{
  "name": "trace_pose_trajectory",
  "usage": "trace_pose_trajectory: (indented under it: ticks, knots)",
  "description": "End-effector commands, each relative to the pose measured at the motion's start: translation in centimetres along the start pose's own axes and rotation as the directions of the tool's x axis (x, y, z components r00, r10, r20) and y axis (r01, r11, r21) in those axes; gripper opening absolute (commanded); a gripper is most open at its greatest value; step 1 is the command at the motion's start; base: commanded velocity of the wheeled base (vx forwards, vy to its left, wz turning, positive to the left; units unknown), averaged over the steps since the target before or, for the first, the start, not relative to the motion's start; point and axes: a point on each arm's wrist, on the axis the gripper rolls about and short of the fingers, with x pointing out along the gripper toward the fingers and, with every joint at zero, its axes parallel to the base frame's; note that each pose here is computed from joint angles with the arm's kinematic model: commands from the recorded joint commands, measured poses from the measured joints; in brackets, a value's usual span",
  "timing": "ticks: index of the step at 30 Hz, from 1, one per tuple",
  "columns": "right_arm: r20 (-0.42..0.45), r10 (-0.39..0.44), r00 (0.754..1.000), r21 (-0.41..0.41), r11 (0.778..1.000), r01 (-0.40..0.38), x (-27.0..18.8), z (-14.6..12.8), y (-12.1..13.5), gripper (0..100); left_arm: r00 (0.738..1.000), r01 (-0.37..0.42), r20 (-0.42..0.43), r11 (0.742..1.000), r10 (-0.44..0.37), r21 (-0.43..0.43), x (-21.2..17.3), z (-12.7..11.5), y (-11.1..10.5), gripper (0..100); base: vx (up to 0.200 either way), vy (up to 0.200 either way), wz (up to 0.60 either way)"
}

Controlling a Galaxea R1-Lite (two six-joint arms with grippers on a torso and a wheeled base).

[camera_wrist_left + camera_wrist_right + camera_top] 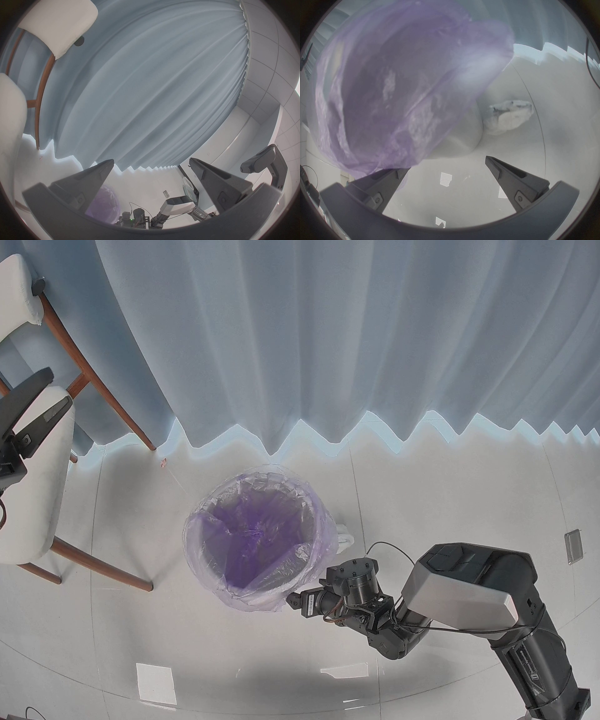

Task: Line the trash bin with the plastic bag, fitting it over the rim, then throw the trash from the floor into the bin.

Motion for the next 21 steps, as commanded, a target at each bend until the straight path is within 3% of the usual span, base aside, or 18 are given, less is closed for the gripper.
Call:
trace_pose_trajectory:
  ticks: [1, 7, 12, 15, 21]
  knots:
    - [0.002, -0.007, 1.000, 0.003, 1.000, 0.007, 0.1, 0.3, -0.3, 100, 1.000, 0.001, 0.001, 1.000, -0.001, 0.000, 0.0, 0.0, 0.0, 100, 0.200, 0.000, 0.00]
    - [0.011, -0.009, 1.000, 0.007, 1.000, 0.009, -0.3, 0.9, -0.3, 100, 1.000, 0.010, -0.001, 1.000, -0.010, -0.001, 0.1, 0.0, -0.2, 100, 0.200, 0.000, 0.00]
    - [0.001, -0.026, 1.000, 0.011, 1.000, 0.026, -1.1, 2.3, -0.4, 100, 1.000, 0.008, -0.003, 1.000, -0.008, -0.004, 0.1, -0.1, 0.0, 100, 0.000, 0.000, 0.00]
    - [-0.061, -0.109, 0.992, 0.017, 0.994, 0.111, -1.3, 1.6, -1.8, 100, 1.000, 0.009, -0.004, 1.000, -0.009, -0.005, 0.1, -0.1, 0.0, 100, 0.000, 0.000, 0.00]
    - [-0.086, -0.152, 0.985, 0.041, 0.987, 0.155, -0.3, 0.6, -3.6, 100, 0.999, 0.042, -0.022, 0.999, -0.042, -0.024, 0.3, -0.6, -0.4, 100, 0.000, 0.000, 0.00]
